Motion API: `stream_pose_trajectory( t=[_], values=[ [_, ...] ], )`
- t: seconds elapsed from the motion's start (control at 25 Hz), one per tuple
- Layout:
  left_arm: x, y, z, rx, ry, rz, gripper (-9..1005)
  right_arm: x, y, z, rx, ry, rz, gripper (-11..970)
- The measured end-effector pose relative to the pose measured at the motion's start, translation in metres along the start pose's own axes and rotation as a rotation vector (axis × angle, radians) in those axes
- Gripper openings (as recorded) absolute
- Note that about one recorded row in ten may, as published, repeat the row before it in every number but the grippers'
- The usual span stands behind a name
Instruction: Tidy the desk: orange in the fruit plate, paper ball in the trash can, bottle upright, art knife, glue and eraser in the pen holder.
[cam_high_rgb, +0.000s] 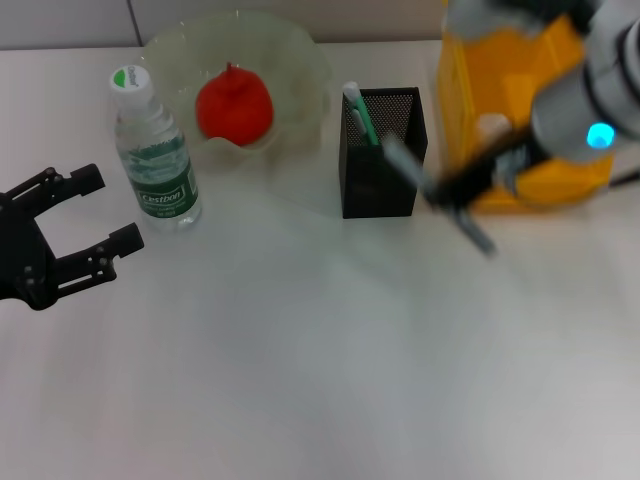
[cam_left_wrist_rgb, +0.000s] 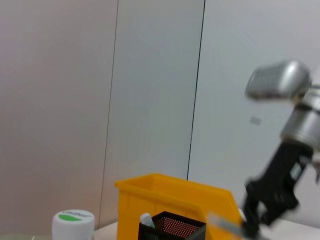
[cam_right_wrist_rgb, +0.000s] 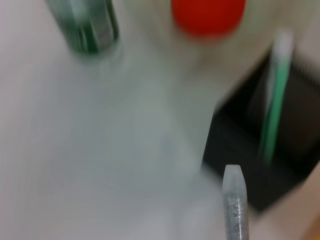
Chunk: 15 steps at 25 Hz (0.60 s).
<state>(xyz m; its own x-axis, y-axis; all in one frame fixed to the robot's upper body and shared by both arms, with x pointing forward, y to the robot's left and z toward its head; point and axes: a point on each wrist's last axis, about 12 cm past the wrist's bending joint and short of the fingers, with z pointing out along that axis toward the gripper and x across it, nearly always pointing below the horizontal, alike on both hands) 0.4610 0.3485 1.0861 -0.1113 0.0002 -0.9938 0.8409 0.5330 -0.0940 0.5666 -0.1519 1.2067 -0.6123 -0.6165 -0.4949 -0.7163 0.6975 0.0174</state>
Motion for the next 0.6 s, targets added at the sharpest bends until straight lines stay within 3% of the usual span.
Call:
stream_pose_trajectory(
  t=[0.16,0.2,0.6],
  values=[
    [0.002,-0.001,-0.001,-0.008,0.000,-0.002,842,-0.012,-0.003,-0.018,0.104,-0.291,-0.048,136],
    [0.002,-0.001,-0.001,-0.008,0.000,-0.002,842,-0.012,-0.003,-0.018,0.104,-0.291,-0.048,135],
    [0.003,-0.001,-0.001,-0.018,-0.007,-0.009,842,-0.024,-0.004,0.028,0.165,-0.466,-0.131,131]
  ],
)
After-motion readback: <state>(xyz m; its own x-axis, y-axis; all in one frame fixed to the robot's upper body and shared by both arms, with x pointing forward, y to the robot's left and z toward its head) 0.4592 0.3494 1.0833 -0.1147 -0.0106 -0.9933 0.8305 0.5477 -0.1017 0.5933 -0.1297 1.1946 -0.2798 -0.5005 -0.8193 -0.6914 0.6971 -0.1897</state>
